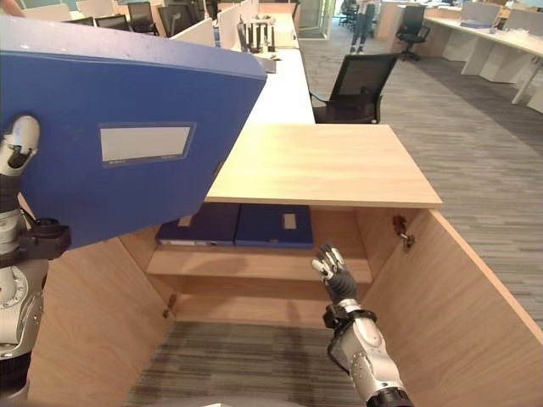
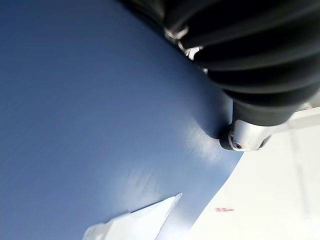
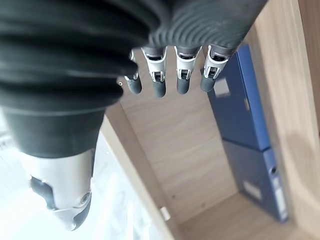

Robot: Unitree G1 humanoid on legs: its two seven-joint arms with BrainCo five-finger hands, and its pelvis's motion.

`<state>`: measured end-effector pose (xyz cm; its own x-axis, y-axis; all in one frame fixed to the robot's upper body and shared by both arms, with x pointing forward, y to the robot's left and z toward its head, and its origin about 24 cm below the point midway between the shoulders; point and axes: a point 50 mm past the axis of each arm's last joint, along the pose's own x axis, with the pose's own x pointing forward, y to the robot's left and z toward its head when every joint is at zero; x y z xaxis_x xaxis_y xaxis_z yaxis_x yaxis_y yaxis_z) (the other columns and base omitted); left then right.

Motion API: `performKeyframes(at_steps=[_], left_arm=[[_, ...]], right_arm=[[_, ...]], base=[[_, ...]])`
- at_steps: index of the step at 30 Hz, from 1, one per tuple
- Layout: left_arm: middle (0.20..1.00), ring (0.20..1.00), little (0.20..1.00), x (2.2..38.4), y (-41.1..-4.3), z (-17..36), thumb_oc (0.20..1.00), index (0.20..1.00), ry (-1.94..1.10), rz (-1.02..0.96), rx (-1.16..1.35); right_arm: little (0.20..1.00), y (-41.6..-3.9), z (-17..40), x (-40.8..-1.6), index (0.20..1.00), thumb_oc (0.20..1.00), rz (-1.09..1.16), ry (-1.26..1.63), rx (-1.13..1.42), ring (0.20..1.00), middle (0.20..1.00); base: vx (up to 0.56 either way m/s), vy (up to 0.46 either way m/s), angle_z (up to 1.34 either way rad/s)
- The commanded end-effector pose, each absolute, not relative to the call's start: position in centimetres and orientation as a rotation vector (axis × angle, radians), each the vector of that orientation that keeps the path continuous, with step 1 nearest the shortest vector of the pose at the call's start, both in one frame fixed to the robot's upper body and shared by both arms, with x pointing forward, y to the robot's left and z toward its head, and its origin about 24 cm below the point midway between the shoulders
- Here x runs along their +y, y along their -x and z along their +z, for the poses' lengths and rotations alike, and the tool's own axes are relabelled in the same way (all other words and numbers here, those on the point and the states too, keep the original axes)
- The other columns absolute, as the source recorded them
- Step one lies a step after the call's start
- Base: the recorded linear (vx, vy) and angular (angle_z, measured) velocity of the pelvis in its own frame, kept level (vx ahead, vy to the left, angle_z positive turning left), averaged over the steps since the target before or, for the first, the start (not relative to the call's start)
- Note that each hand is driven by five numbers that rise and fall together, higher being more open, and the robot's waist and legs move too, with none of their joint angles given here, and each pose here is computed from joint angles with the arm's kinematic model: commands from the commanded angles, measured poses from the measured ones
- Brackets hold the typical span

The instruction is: Put the empty folder in the office cabinet

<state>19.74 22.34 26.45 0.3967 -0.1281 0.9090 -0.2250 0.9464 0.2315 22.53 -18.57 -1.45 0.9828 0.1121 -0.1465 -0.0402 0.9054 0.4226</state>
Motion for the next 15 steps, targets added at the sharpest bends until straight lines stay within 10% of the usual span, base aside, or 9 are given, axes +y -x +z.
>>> performKeyframes(at_steps=[1, 15], left_arm=[[0.200, 0.200, 0.200, 22.9, -19.4, 28.6, 0.200, 0.200, -0.255, 0.039, -1.282], [0.200, 0.200, 0.200, 23.6, -22.0, 26.9, 0.200, 0.200, -0.103, -0.080, -1.084]], right_arm=[[1.000, -24.5, 1.9, -18.1, 1.000, 1.000, 0.129, -0.478, -0.013, 1.000, 1.000], [1.000, -25.2, 3.4, -17.9, 1.000, 1.000, 0.186, -0.476, -0.061, 1.000, 1.000]], base=[[0.00, 0.000, 0.00], [0.00, -0.003, 0.02]])
